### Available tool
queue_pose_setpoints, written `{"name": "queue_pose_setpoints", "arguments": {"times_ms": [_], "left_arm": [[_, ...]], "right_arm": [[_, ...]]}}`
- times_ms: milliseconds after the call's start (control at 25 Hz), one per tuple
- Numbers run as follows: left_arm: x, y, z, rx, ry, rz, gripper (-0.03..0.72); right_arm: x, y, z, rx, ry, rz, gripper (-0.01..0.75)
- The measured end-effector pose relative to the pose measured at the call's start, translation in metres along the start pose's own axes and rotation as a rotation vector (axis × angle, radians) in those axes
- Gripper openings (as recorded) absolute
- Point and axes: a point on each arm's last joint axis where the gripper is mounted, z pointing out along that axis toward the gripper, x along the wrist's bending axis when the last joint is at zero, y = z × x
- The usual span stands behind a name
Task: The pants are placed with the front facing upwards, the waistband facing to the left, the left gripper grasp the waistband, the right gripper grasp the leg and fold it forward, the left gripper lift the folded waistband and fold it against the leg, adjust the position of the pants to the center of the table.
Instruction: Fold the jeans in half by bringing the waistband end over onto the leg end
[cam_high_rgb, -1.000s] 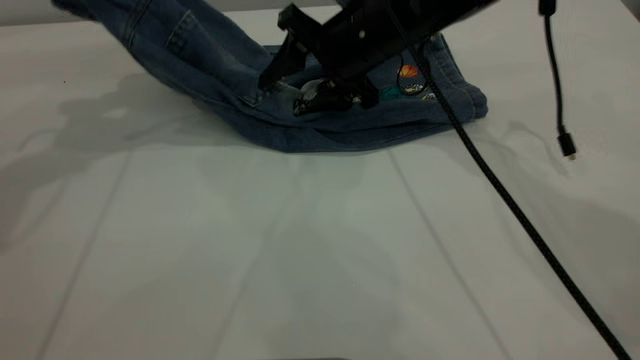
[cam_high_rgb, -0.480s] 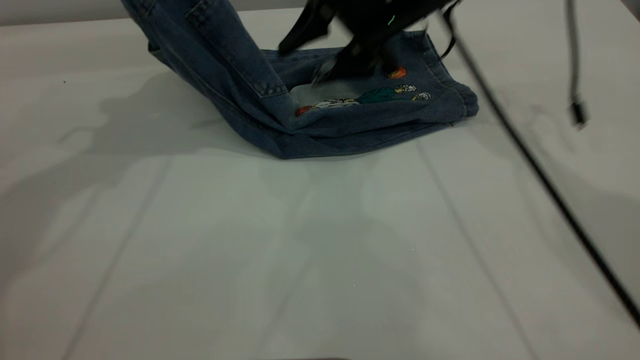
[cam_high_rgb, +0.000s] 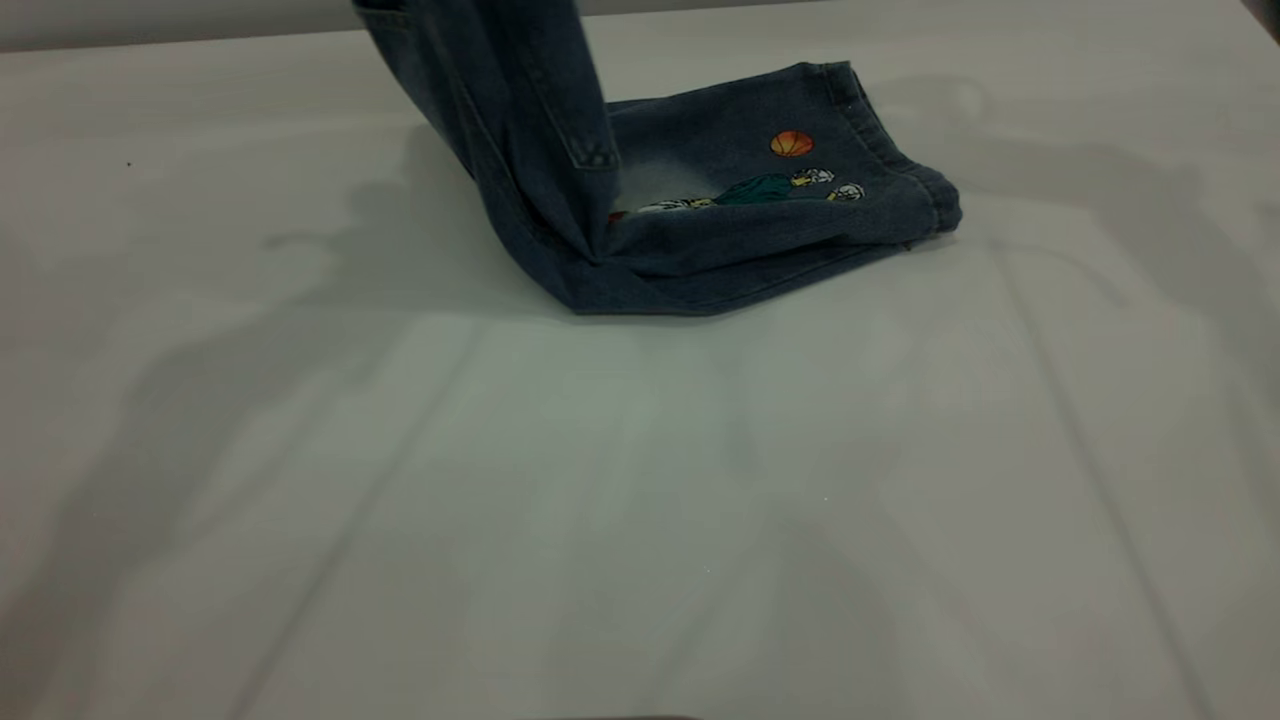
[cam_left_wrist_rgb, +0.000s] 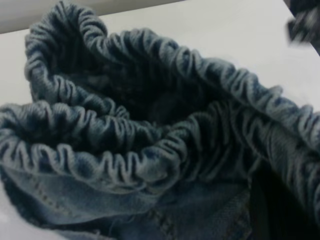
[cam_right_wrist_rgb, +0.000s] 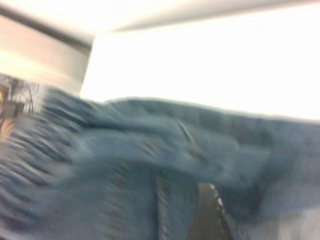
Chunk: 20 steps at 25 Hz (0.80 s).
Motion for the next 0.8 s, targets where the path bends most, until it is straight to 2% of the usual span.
{"name": "queue_pose_setpoints", "arguments": {"times_ms": [160,400,600,800], "left_arm": [[-0.017,-0.013,0.026,0.027,-0.013,0.023,0.051],[-0.028,-0.029,0.076,0.073,-0.024,0.029,0.051],[-0.037,-0.035,0.122,0.107,-0.059,0.03,0.051],[-0.042,-0.055,0.161,0.197,-0.103,-0.031,0.053]], "right_arm": [[0.025,0.015,-0.034,-0.051,-0.012,-0.08,0.418],[0.06,0.021,-0.062,-0.086,-0.012,-0.175,0.418],[0.071,0.022,-0.07,-0.093,-0.002,-0.198,0.418],[0.072,0.021,-0.072,-0.084,-0.007,-0.208,0.418]]}}
